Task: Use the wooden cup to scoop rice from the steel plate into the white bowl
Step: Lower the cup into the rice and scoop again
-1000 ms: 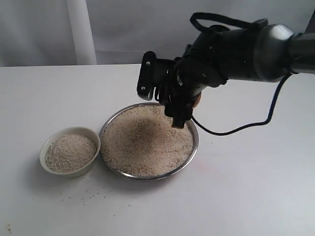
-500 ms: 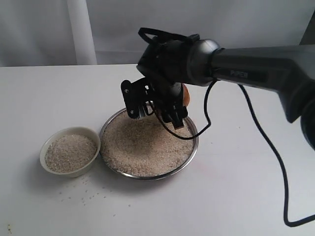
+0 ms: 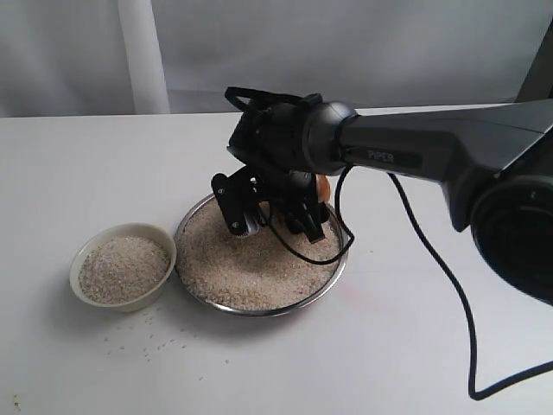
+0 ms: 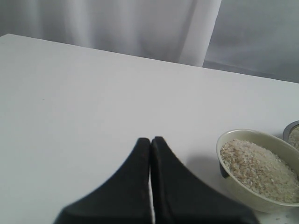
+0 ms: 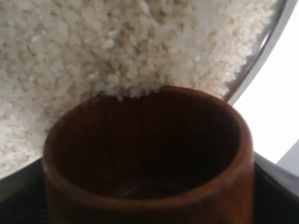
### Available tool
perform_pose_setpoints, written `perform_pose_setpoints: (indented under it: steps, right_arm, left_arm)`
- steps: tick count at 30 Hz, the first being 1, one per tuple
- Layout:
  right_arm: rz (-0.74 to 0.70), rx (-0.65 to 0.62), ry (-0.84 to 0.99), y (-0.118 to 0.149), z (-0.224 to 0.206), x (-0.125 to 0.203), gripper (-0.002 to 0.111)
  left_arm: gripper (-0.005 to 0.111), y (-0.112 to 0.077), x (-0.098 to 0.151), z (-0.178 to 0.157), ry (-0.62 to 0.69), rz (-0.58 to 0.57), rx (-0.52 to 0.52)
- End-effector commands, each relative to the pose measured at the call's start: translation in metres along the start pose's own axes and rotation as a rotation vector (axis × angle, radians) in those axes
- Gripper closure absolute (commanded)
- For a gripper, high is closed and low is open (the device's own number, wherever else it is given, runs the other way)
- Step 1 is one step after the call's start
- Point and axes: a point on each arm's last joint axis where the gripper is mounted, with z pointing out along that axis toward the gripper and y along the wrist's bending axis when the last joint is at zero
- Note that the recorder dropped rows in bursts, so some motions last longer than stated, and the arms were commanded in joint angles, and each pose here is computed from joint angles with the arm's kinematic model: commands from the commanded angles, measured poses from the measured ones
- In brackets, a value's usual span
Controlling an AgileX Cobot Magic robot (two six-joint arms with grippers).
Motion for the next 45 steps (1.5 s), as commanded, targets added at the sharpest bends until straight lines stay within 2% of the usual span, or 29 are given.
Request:
perform_pose_setpoints:
  steps: [1, 26, 45]
  right_arm:
    - [-0.030, 0.003, -0.005, 0.002, 0.001, -0.009, 0.108]
    - [-0.059, 0.046, -0.153, 0.009, -0.011, -0.050, 0.108]
    - [-0.070, 0.028, -0.241, 0.017, -0.022, -0.073, 0.108]
  left_arm:
    - [0.107, 0.000, -0.002, -0.001, -0.012, 0.001, 0.002]
    - [0.107, 0.000, -0.002, -0.001, -0.012, 0.001, 0.002]
    - [0.107, 0.000, -0.002, -0.001, -0.012, 0.001, 0.002]
